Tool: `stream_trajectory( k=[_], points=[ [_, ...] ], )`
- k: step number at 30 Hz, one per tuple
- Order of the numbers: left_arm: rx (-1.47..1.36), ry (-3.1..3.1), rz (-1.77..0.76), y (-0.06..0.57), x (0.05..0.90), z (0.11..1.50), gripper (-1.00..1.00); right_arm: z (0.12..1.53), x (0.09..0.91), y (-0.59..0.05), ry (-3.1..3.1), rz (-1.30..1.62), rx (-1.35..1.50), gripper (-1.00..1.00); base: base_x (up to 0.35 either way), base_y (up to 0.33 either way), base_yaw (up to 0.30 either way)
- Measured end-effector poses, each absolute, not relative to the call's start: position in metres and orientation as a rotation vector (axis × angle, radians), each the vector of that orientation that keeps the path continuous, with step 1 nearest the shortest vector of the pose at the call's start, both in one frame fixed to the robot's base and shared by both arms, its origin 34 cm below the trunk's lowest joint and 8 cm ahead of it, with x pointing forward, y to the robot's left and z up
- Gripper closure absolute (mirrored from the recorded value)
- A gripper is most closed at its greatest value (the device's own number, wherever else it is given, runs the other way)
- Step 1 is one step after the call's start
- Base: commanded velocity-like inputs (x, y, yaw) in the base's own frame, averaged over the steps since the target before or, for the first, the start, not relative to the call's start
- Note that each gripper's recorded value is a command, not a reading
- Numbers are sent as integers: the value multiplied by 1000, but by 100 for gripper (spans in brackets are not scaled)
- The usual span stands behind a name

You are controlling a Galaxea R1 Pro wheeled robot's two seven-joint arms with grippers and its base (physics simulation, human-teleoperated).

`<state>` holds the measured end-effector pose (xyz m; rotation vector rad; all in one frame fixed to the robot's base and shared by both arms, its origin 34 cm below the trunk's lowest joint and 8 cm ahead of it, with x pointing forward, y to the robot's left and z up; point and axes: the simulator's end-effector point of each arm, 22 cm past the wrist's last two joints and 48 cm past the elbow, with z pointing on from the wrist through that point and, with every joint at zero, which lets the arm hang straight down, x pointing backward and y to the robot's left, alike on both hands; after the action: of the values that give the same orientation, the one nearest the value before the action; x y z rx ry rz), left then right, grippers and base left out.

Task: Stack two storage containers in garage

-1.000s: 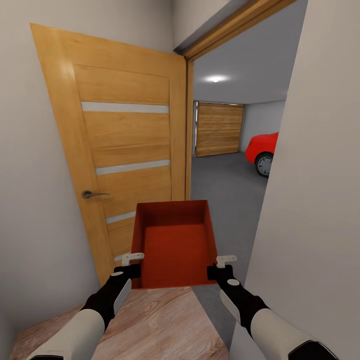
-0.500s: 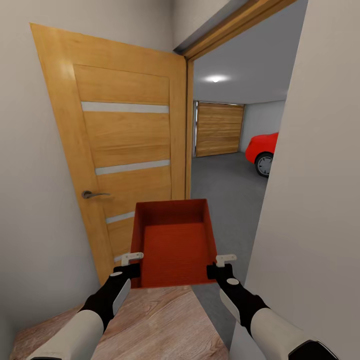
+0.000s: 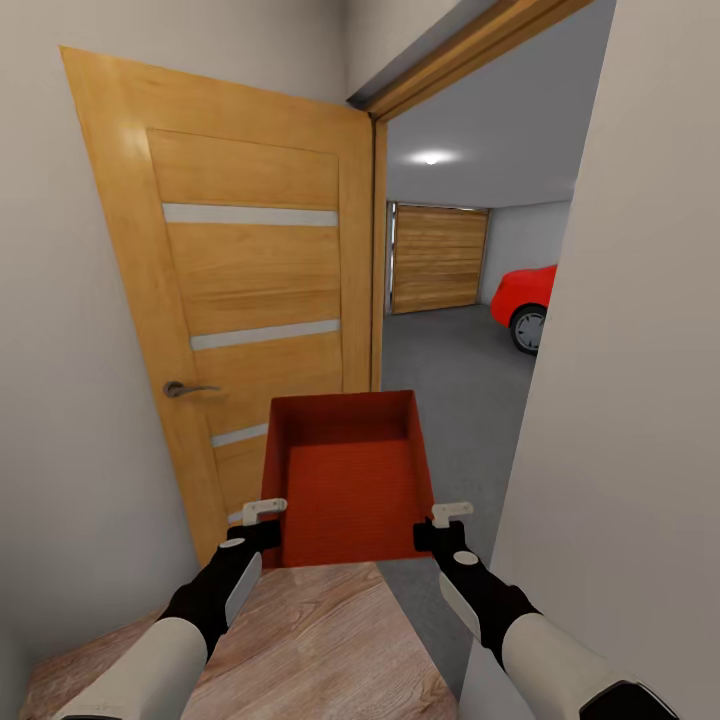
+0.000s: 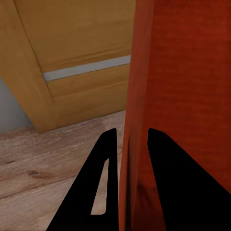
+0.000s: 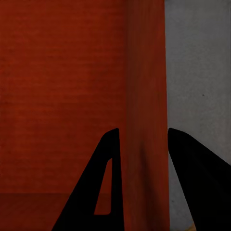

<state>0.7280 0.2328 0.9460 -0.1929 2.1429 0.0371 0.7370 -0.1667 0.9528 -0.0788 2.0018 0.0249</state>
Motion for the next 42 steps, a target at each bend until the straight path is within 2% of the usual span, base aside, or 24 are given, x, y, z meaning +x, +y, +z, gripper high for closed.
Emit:
stream_trajectory(
  k=[15,32,42],
  points=[
    [-194,2144,38,234,727,945,100,952,736,-166,2004,27,-73,100,11,9,0],
    [-195,2147,38,234,727,945,100,952,736,-166,2006,27,-74,100,202,207,0],
    [-196,2147,37,234,727,945,100,952,737,-166,2007,26,-75,100,35,49,-4]
  ],
)
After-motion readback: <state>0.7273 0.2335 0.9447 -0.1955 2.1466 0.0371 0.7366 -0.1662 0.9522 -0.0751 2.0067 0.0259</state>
